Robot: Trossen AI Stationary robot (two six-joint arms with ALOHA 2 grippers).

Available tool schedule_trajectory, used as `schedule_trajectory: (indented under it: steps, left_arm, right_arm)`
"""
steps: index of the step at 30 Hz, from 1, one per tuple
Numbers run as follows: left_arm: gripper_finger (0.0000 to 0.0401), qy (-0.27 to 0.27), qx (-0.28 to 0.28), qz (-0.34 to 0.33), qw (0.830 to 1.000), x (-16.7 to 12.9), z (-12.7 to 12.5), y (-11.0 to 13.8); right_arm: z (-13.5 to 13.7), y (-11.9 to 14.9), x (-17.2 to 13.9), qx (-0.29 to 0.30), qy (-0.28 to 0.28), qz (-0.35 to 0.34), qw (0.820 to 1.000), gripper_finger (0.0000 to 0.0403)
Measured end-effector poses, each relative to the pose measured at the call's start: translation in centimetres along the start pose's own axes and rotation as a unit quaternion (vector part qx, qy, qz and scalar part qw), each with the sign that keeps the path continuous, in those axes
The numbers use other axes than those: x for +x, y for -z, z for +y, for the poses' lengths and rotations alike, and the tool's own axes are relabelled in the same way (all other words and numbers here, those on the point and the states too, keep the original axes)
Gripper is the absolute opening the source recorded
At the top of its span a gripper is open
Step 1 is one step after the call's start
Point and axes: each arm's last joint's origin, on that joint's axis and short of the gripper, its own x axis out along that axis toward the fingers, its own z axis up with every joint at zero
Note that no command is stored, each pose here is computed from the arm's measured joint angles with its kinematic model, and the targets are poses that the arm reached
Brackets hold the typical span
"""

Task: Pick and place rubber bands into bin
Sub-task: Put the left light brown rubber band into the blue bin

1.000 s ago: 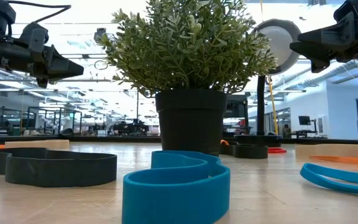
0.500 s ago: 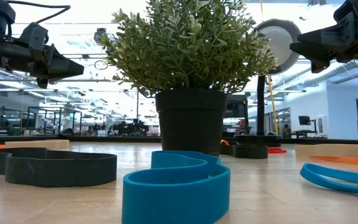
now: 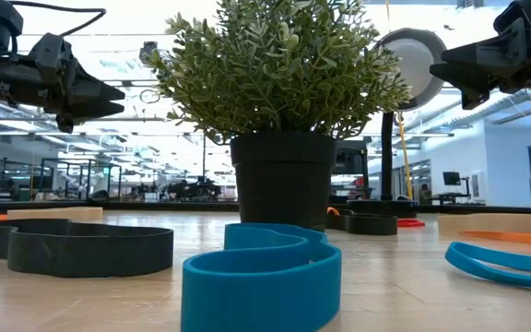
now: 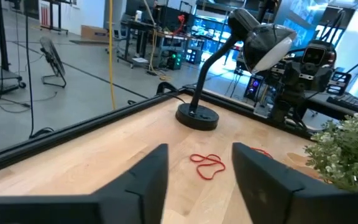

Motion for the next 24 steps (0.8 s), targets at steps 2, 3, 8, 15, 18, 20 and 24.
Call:
schedule_trajectory:
  steps: [2,3,8,15,18,20,24]
  left_arm:
    - [0.0216,0.000,0.000,0.000,1.000,0.00,0.00,0.00]
    - [0.0224,0.001,0.000,0.000,1.000,0.00,0.00,0.00]
    - [0.0246,0.031,-0.015,0.008,0.999,-0.01,-0.19,0.03]
    - [0.0248,0.055,-0.071,0.024,0.996,0.05,-0.32,0.16]
    - [0.0248,0.069,-0.065,0.033,0.995,0.21,-0.42,0.20]
    - [0.0248,0.060,-0.070,0.042,0.995,0.41,-0.37,0.34]
    - [0.0248,0.069,-0.052,0.041,0.995,0.95,-0.50,0.19]
  right_arm:
    - [0.00,0.00,0.00,-0.002,0.000,0.000,1.000,0.0147]
    - [0.00,0.00,0.00,-0.001,0.000,0.000,1.000,0.0147]
    - [0.00,0.00,0.00,-0.001,0.000,0.000,1.000,0.0147]
    - [0.00,-0.01,0.00,-0.019,0.000,0.000,1.000,0.0146]
    - [-0.01,0.00,0.00,-0.042,0.002,0.000,0.999,0.0144]
    - [-0.01,-0.01,0.00,-0.057,0.002,0.000,0.998,0.0144]
    - [-0.01,-0.01,0.00,-0.087,0.002,0.000,0.996,0.0146]
